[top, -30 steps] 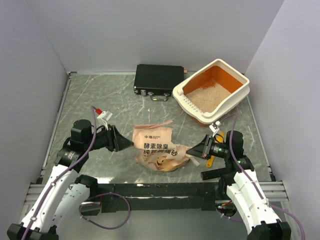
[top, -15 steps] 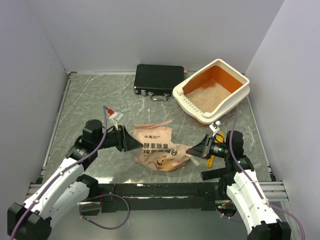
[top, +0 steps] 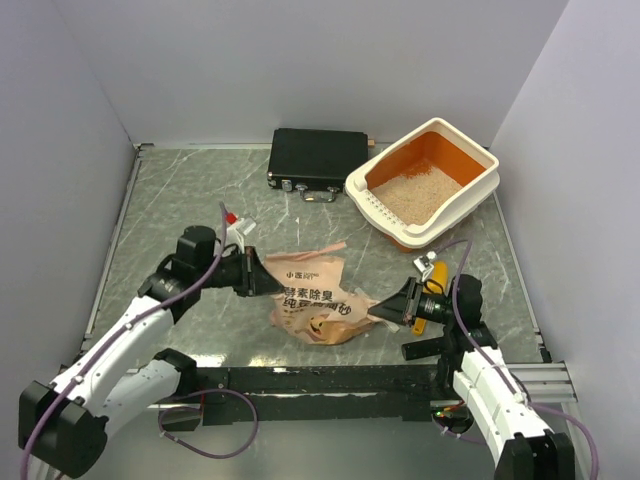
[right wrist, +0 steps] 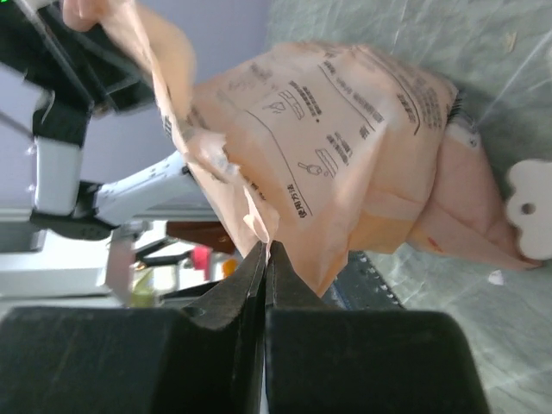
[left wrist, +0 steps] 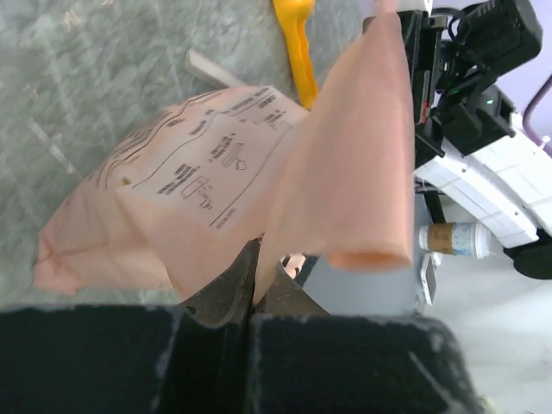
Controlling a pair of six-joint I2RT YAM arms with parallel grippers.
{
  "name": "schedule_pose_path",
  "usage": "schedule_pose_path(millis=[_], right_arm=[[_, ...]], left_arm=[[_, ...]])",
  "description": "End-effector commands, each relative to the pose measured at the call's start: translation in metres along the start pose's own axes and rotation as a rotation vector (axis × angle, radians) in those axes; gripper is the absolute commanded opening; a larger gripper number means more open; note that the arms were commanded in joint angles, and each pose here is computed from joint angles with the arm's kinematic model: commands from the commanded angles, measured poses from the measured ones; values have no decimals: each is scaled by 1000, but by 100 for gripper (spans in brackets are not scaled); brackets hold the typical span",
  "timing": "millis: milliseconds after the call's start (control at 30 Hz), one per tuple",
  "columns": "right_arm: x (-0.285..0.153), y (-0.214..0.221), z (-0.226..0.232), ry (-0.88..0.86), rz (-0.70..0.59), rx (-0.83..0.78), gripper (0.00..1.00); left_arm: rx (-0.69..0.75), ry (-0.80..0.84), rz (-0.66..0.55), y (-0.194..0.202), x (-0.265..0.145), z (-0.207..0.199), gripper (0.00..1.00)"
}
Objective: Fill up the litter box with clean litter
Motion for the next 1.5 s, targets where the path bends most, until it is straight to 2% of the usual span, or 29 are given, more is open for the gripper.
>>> schedule_pose_path(millis=[0,67,300,467,567,700,800,933,967,1000,1033,1133,1200,1233,1267,1367,1467], right_arm=[[-6,12,18,-163,92,-54,0],[-8,15,18,-173,95,-81,0],[-11,26,12,-168,98,-86,0],[-12,34,1,-87,111,25,0],[-14,35,3,-40,121,54,0],[-20,44,1,64,164,187,0],[-21,47,-5,132,149,231,0],[-22,43,-6,190,115,198,0],[-22,37,-3,221,93,136,0],[-23,34,0,234,86,102,5],[-24,31,4,243,80,65,24],[-27,14,25,246,27,-128,46],[-29,0,44,228,-42,-273,53],[-30,-3,50,222,-64,-327,61],[-32,-9,60,212,-90,-408,64],[-31,-15,77,175,-103,-512,73],[-24,-18,94,149,-93,-624,76]], left_arm=[[-29,-32,30,-18,-28,7,1],[-51,-32,81,-18,-39,7,1],[-153,8,106,-3,-43,14,1],[-229,52,127,22,-41,18,1],[-250,18,164,32,-42,22,1],[-275,-32,201,39,-43,25,1],[-278,-97,219,40,-45,29,1],[-271,-127,246,41,-41,32,1],[-268,-131,269,42,-39,32,1],[-265,-135,277,42,-37,33,1],[-261,-131,285,42,-36,33,1],[-252,-130,292,37,-32,32,1],[-249,-129,294,32,-30,32,1],[-246,-131,297,30,-29,32,1],[-241,-133,300,27,-27,32,1],[-233,-135,306,21,-24,31,1],[-225,-135,312,14,-21,29,1]])
Point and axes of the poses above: each gripper's point midway between its finger pads, its own x axis out along the fingers, its own z axis along the line the jaws close on, y = z × x, the point moved 6 cm from there along -x, back along the fingers, and after that the axes turned 2 degrees about x, right-handed, at the moved point
